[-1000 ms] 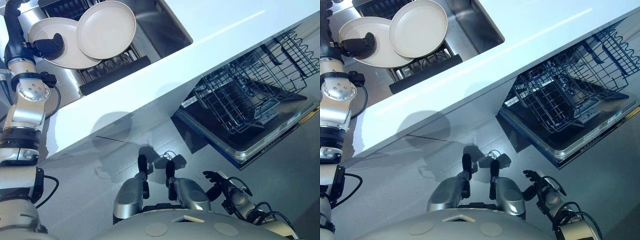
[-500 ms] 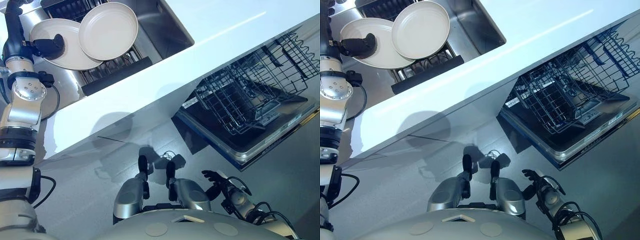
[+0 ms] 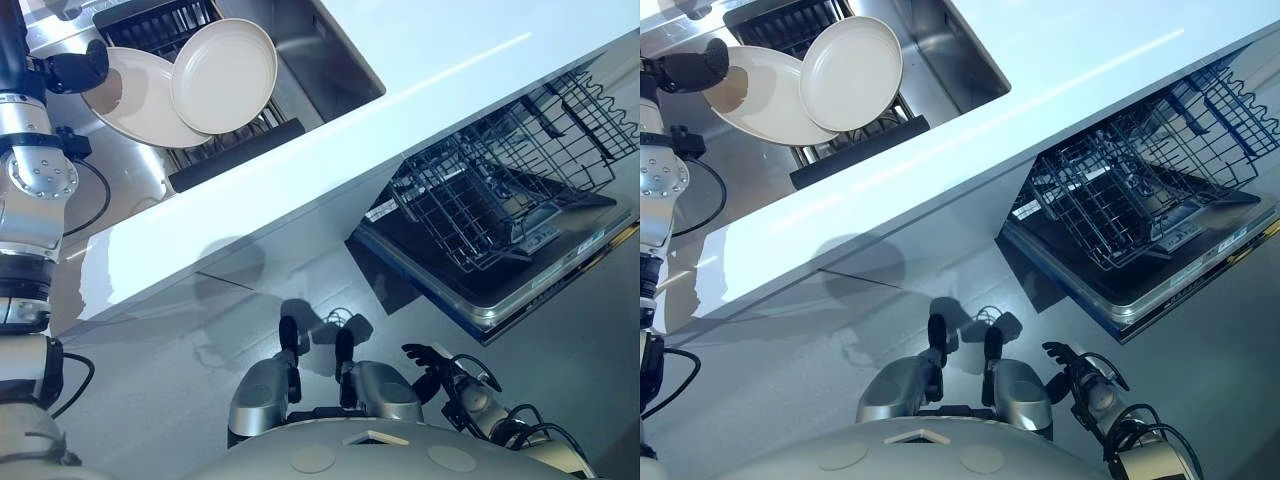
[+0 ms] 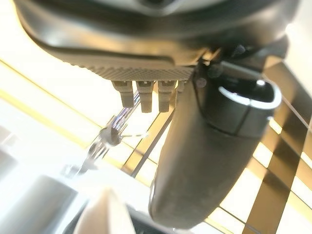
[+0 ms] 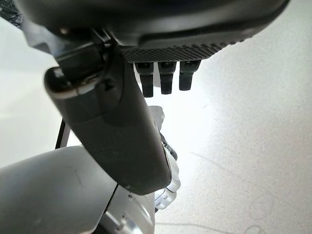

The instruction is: Pick up plates and place into dishwasher.

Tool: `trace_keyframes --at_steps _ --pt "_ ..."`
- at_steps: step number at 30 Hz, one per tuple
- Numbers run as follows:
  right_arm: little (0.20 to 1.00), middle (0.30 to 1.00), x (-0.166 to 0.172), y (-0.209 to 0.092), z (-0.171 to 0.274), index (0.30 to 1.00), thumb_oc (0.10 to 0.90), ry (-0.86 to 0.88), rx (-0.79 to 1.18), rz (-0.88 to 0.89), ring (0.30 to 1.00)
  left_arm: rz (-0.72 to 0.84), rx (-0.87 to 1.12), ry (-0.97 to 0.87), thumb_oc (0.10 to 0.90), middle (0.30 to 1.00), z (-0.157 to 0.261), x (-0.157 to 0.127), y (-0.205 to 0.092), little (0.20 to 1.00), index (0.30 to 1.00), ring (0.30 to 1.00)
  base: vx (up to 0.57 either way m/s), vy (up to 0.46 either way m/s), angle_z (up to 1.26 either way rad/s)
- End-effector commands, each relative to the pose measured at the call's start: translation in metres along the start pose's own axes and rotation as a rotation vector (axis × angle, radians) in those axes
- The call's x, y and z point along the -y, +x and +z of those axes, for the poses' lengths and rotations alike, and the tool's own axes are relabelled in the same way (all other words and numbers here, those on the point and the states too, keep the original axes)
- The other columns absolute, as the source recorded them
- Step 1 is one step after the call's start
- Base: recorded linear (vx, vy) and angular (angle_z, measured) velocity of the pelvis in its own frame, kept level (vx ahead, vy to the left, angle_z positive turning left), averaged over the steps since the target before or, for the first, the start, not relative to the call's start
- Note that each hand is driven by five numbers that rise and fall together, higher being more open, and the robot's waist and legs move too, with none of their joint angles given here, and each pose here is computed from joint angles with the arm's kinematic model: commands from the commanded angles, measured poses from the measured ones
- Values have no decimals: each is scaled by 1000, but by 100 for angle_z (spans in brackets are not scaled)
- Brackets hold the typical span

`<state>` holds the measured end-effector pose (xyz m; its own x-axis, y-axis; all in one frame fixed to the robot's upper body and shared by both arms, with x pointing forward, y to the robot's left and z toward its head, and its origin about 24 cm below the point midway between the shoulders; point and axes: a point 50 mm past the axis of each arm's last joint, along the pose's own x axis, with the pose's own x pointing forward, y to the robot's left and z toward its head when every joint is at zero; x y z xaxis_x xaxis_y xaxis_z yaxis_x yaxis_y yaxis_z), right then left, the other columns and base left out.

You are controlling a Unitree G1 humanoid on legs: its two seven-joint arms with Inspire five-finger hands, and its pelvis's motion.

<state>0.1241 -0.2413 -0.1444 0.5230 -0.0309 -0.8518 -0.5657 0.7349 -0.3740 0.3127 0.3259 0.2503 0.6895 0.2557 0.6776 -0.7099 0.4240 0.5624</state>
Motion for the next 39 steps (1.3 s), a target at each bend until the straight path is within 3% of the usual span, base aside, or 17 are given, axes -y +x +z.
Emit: trace_keyframes --at_steps 1,8,14,20,28,39 --pt "900 900 -8 -16 -41 900 800 -13 -113 20 900 265 197 -15 800 900 32 -50 22 900 900 900 8 -32 -1" --pt "900 900 -10 -17 -43 900 800 -25 -121 33 900 248 212 -26 800 900 37 -52 24 900 900 900 3 -40 -2" --pt "900 900 -9 -16 -43 900 800 -37 -129 37 900 54 251 -41 800 900 50 -43 27 900 900 900 3 -16 -1" --pt "900 900 1 -18 -46 900 800 -31 -135 17 900 -135 284 97 800 900 58 -28 34 900 900 900 3 -16 -8" --pt "900 900 11 -19 -47 900 800 -14 -131 -16 900 -234 273 143 800 900 60 -13 41 900 900 900 3 3 -14" --pt "900 900 20 -19 -46 900 800 12 -117 -52 900 -133 243 208 800 900 61 -10 56 900 900 900 17 15 -13"
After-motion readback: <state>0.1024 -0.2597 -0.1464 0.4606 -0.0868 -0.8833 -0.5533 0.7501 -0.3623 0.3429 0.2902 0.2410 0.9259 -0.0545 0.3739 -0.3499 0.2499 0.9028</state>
